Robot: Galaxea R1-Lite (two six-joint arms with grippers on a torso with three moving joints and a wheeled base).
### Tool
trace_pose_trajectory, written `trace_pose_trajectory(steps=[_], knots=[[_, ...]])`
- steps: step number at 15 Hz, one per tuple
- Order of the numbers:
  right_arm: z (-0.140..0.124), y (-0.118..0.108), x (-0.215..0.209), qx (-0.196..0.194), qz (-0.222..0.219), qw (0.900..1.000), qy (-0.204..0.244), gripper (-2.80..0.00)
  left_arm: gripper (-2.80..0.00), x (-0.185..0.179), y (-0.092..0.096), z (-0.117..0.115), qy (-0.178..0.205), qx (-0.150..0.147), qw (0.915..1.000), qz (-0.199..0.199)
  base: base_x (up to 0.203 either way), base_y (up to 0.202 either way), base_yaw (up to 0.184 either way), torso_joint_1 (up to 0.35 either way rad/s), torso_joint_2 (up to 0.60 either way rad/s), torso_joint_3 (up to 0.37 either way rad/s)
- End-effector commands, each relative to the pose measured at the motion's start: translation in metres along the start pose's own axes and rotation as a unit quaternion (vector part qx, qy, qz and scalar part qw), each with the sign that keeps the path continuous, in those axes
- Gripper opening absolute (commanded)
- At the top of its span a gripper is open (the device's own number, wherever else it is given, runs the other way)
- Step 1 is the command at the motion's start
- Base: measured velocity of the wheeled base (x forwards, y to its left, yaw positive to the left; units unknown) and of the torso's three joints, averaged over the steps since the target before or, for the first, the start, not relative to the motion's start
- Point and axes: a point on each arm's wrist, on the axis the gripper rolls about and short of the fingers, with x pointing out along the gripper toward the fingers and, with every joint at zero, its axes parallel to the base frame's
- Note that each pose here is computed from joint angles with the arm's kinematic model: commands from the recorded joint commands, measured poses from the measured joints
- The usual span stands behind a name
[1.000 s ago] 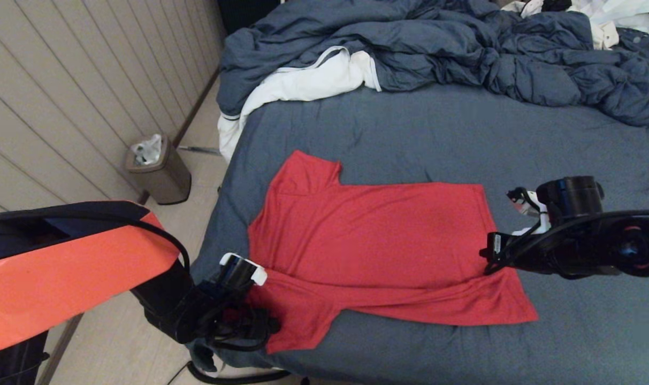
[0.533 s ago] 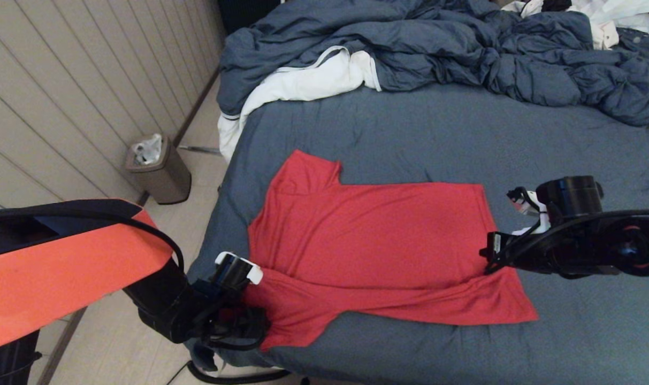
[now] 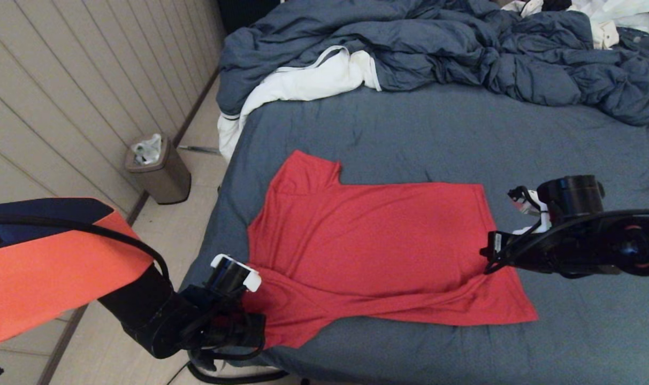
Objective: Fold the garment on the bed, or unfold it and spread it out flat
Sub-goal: Fold the red T-shirt
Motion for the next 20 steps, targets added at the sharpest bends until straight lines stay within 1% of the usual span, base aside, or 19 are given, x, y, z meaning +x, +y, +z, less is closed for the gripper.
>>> trace_pose_trajectory(steps=[1, 6, 9, 12, 15, 20], knots=[[0.001, -0.002, 0.001, 0.003, -0.002, 1.0, -0.001, -2.8, -2.8, -0.01, -0.004, 0.0, -0.008, 0.004, 0.9999, -0.007, 0.0, 0.0, 0.0, 0.0, 0.0, 0.0], [0.001, -0.003, 0.002, 0.006, -0.003, 1.0, 0.001, -2.8, -2.8, -0.031, -0.007, 0.009, -0.031, 0.005, 0.9993, -0.021, 0.0, 0.0, 0.0, 0.0, 0.0, 0.0], [0.002, -0.002, 0.002, 0.007, -0.002, 1.0, -0.001, -2.8, -2.8, -0.062, -0.012, 0.026, -0.064, 0.002, 0.9972, -0.038, 0.0, 0.0, 0.0, 0.0, 0.0, 0.0], [0.001, -0.003, 0.004, 0.008, -0.004, 1.0, 0.001, -2.8, -2.8, -0.089, -0.019, 0.042, -0.073, 0.005, 0.9964, -0.044, 0.0, 0.0, 0.0, 0.0, 0.0, 0.0], [0.004, -0.009, 0.007, 0.013, -0.011, 1.0, 0.001, -2.8, -2.8, -0.097, -0.025, 0.041, -0.066, 0.014, 0.9966, -0.048, 0.0, 0.0, 0.0, 0.0, 0.0, 0.0], [0.003, -0.01, 0.011, 0.011, -0.011, 1.0, 0.006, -2.8, -2.8, -0.083, -0.024, 0.032, -0.038, 0.018, 0.9983, -0.04, 0.0, 0.0, 0.0, 0.0, 0.0, 0.0]])
